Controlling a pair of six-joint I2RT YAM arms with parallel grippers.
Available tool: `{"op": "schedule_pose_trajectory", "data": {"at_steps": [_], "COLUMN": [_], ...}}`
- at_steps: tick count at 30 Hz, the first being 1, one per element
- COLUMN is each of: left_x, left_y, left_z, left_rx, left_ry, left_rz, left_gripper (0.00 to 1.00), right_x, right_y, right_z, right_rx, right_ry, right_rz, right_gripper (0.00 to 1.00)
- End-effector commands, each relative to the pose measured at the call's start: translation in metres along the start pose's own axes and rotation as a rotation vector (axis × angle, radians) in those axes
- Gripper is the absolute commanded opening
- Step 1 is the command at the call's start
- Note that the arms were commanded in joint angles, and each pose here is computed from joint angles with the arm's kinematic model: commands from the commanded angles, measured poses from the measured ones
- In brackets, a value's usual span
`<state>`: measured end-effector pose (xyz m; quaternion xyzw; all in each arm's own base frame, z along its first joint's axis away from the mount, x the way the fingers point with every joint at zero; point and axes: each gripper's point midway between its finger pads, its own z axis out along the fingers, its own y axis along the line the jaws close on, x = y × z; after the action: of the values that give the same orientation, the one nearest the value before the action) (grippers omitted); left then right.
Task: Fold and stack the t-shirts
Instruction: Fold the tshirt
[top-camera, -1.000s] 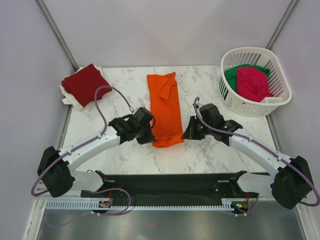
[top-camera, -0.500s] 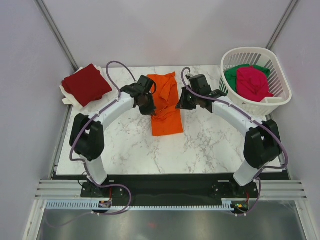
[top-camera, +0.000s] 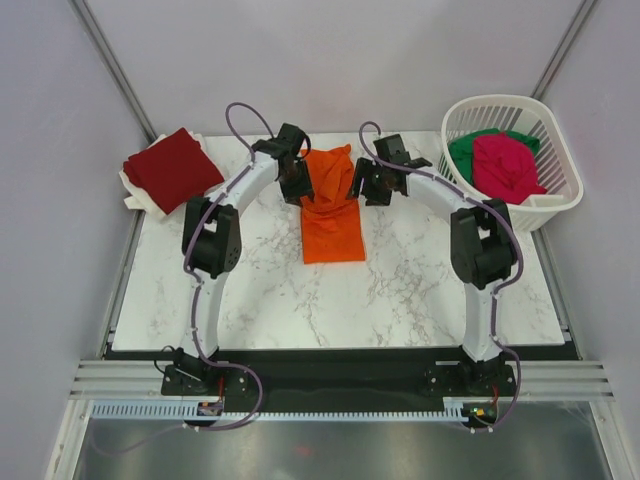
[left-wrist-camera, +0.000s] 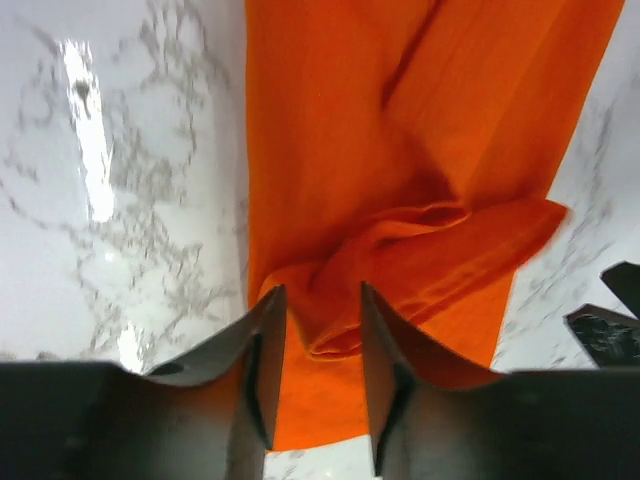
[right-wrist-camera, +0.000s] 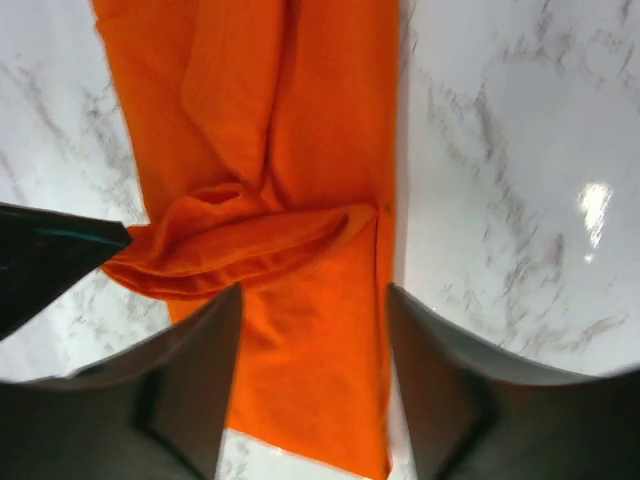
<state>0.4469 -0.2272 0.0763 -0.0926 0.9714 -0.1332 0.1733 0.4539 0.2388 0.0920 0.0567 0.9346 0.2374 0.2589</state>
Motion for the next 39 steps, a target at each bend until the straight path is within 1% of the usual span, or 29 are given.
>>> {"op": "schedule_pose_trajectory", "data": {"at_steps": [1, 2, 3, 4, 5, 6, 7, 8, 9, 10, 11, 12, 13, 14, 15, 16, 17, 18, 19, 20, 21, 23, 24, 25, 26, 28, 32, 37, 39], "left_x": [-0.039, -0.046, -0.071, -0.078, -0.084, -0.094, -0.098, -0.103, -0.099, -0.101, -0.096, -0.078, -0.073, -0.062, -0.033, -0.021, -0.011, 0.015, 0.032, 0.056, 0.068, 0.094, 0.095, 0.096, 0.106, 0.112, 0.126, 0.128, 0.128], "left_y": [-0.001, 0.000, -0.004, -0.003, -0.004, 0.000, 0.003, 0.007, 0.012, 0.010, 0.010, 0.016, 0.015, 0.015, 0.020, 0.017, 0.008, 0.007, -0.002, 0.003, -0.002, 0.006, -0.005, -0.006, -0.001, 0.002, 0.011, 0.013, 0.014], "left_z": [-0.004, -0.004, -0.009, -0.017, -0.024, -0.043, -0.050, -0.060, -0.062, -0.082, -0.086, -0.078, -0.096, -0.096, -0.078, -0.076, -0.092, -0.071, -0.070, -0.066, -0.063, -0.060, -0.055, -0.051, -0.045, -0.036, -0.019, -0.012, -0.010], "left_rx": [0.032, 0.032, 0.055, 0.061, 0.080, 0.087, 0.079, 0.061, 0.045, 0.050, 0.049, 0.024, 0.022, 0.011, -0.013, 0.006, 0.059, 0.095, 0.163, 0.171, 0.192, 0.172, 0.228, 0.240, 0.228, 0.216, 0.201, 0.206, 0.201], "left_ry": [0.002, 0.012, -0.038, -0.045, -0.062, -0.096, -0.114, -0.148, -0.144, -0.172, -0.171, -0.123, -0.145, -0.137, -0.082, -0.072, -0.091, -0.049, -0.011, 0.026, 0.039, 0.085, 0.046, 0.033, 0.054, 0.062, 0.083, 0.073, 0.071], "left_rz": [0.014, 0.006, -0.001, -0.012, -0.023, -0.047, -0.053, -0.052, -0.043, -0.035, -0.030, -0.018, -0.008, 0.001, 0.021, 0.031, 0.038, 0.042, 0.049, 0.039, 0.051, 0.063, 0.062, 0.064, 0.055, 0.057, 0.038, 0.031, 0.030], "left_gripper": [0.45, 0.55, 0.58, 0.62, 0.63, 0.63, 0.64, 0.65, 0.65, 0.64, 0.63, 0.62, 0.60, 0.60, 0.59, 0.59, 0.59, 0.59, 0.61, 0.61, 0.61, 0.61, 0.62, 0.62, 0.62, 0.62, 0.61, 0.61, 0.61], "right_x": [-0.050, -0.062, -0.084, -0.095, -0.113, -0.117, -0.121, -0.116, -0.117, -0.112, -0.104, -0.086, -0.073, -0.059, -0.033, -0.015, 0.021, 0.026, 0.040, 0.064, 0.071, 0.095, 0.099, 0.105, 0.116, 0.125, 0.136, 0.139, 0.140], "right_y": [-0.004, -0.004, 0.003, 0.007, 0.020, 0.025, 0.029, 0.028, 0.035, 0.033, 0.030, 0.024, 0.022, 0.020, 0.010, 0.010, -0.006, -0.005, -0.008, -0.016, -0.016, -0.022, -0.025, -0.027, -0.034, -0.038, -0.041, -0.044, -0.045], "right_z": [0.007, 0.005, -0.002, -0.008, -0.021, -0.033, -0.042, -0.045, -0.063, -0.069, -0.073, -0.079, -0.081, -0.081, -0.079, -0.077, -0.066, -0.069, -0.066, -0.062, -0.059, -0.055, -0.053, -0.051, -0.046, -0.041, -0.028, -0.019, -0.017], "right_rx": [0.033, 0.050, 0.055, 0.048, 0.021, 0.014, 0.003, 0.004, -0.013, -0.010, -0.007, -0.010, -0.025, -0.045, -0.064, -0.106, -0.093, -0.125, -0.138, -0.147, -0.165, -0.179, -0.182, -0.181, -0.171, -0.177, -0.198, -0.191, -0.189], "right_ry": [-0.082, -0.099, -0.138, -0.158, -0.200, -0.213, -0.226, -0.217, -0.237, -0.232, -0.225, -0.213, -0.193, -0.172, -0.142, -0.100, -0.022, -0.030, 0.001, 0.056, 0.067, 0.128, 0.133, 0.143, 0.168, 0.187, 0.216, 0.224, 0.228], "right_rz": [0.029, 0.033, 0.026, 0.024, 0.008, -0.008, -0.017, -0.021, -0.042, -0.045, -0.048, -0.047, -0.043, -0.040, -0.033, -0.020, -0.001, -0.006, -0.001, 0.013, 0.009, 0.012, 0.011, 0.013, 0.023, 0.031, 0.051, 0.062, 0.064], "right_gripper": [0.72, 0.77, 0.82, 0.83, 0.84, 0.84, 0.84, 0.84, 0.84, 0.84, 0.84, 0.83, 0.83, 0.82, 0.81, 0.81, 0.80, 0.80, 0.79, 0.79, 0.78, 0.78, 0.78, 0.78, 0.77, 0.77, 0.73, 0.69, 0.64]}}
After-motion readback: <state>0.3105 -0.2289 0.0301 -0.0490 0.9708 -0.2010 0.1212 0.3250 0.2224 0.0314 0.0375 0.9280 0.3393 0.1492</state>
